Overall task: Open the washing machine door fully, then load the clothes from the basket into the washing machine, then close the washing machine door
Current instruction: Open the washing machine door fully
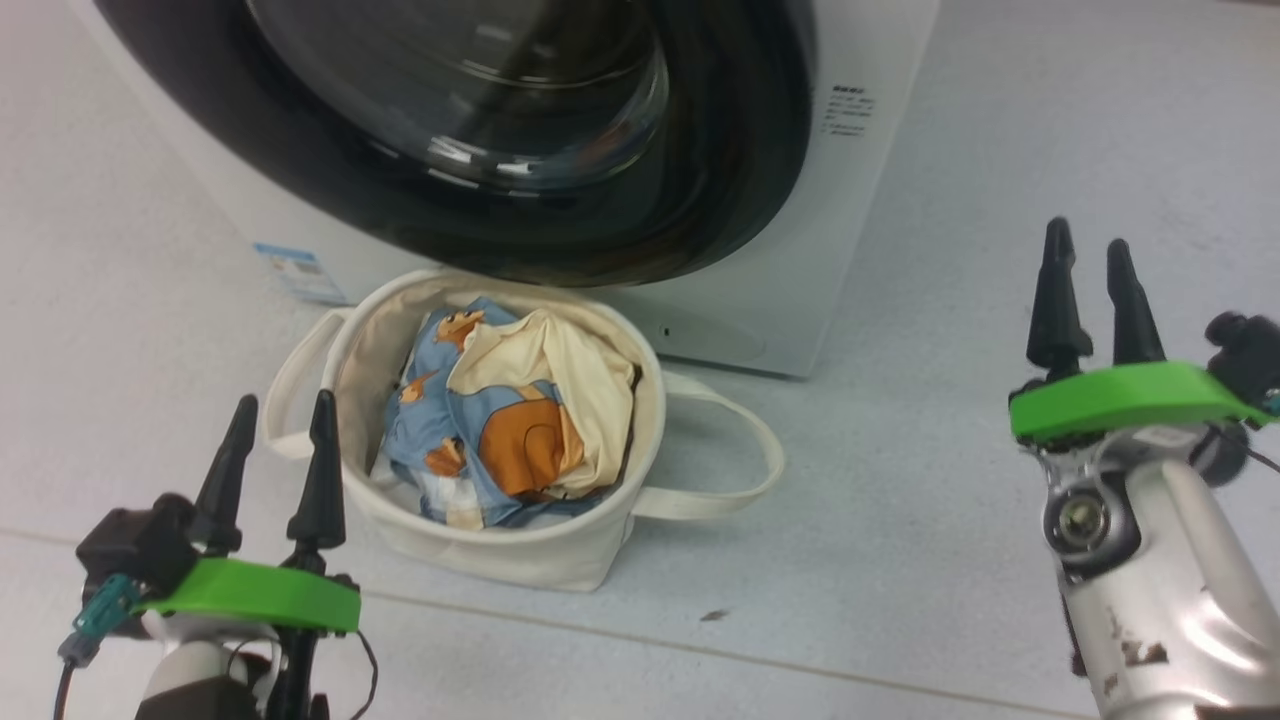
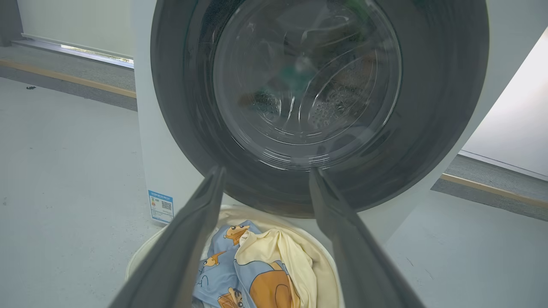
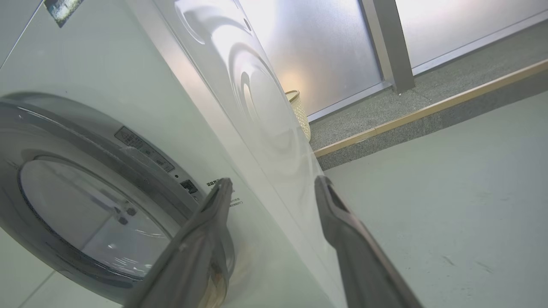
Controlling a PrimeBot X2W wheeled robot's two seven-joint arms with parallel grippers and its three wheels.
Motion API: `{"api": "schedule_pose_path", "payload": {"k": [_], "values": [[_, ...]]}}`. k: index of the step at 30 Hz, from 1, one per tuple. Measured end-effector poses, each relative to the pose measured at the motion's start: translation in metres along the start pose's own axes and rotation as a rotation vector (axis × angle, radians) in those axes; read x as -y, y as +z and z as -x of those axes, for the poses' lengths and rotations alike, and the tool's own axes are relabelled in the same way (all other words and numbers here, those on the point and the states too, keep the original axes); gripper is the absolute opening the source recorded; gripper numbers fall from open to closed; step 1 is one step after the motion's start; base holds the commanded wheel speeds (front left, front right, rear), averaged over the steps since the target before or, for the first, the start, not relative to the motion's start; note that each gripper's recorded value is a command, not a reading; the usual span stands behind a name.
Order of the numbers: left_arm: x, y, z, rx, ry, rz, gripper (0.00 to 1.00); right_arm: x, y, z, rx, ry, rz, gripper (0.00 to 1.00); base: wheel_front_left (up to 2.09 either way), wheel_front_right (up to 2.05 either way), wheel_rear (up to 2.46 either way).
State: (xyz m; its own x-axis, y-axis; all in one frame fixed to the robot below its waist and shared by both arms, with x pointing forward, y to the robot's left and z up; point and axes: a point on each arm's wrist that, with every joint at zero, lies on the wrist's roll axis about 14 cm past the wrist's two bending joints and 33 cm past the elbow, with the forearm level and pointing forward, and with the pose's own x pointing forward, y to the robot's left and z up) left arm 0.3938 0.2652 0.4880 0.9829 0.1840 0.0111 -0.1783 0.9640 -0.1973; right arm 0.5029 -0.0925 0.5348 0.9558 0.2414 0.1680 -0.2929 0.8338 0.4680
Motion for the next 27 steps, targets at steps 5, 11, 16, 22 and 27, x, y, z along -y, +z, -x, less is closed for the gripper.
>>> {"api": "schedule_pose_path", "payload": {"k": [5, 11, 16, 22, 27], "values": [[-0.006, -0.006, -0.003, -0.018, 0.016, -0.013, 1.00, -0.004, -0.020, -0.025, -0.024, -0.025, -0.261, 0.00, 0.00, 0.00, 0.00], [-0.016, -0.009, -0.006, -0.029, 0.044, -0.026, 1.00, -0.014, -0.022, -0.059, -0.043, -0.015, -0.527, 0.00, 0.00, 0.00, 0.00], [-0.020, -0.013, -0.007, -0.042, 0.056, -0.034, 1.00, -0.025, -0.028, -0.079, -0.113, 0.011, -0.688, 0.00, 0.00, 0.00, 0.00], [-0.019, -0.013, -0.014, -0.039, 0.051, -0.045, 1.00, -0.039, -0.040, -0.099, -0.222, 0.061, -0.800, 0.00, 0.00, 0.00, 0.00], [-0.023, -0.018, -0.013, -0.057, 0.062, -0.055, 1.00, -0.048, -0.053, -0.110, -0.329, 0.105, -0.821, 0.00, 0.00, 0.00, 0.00]]}}
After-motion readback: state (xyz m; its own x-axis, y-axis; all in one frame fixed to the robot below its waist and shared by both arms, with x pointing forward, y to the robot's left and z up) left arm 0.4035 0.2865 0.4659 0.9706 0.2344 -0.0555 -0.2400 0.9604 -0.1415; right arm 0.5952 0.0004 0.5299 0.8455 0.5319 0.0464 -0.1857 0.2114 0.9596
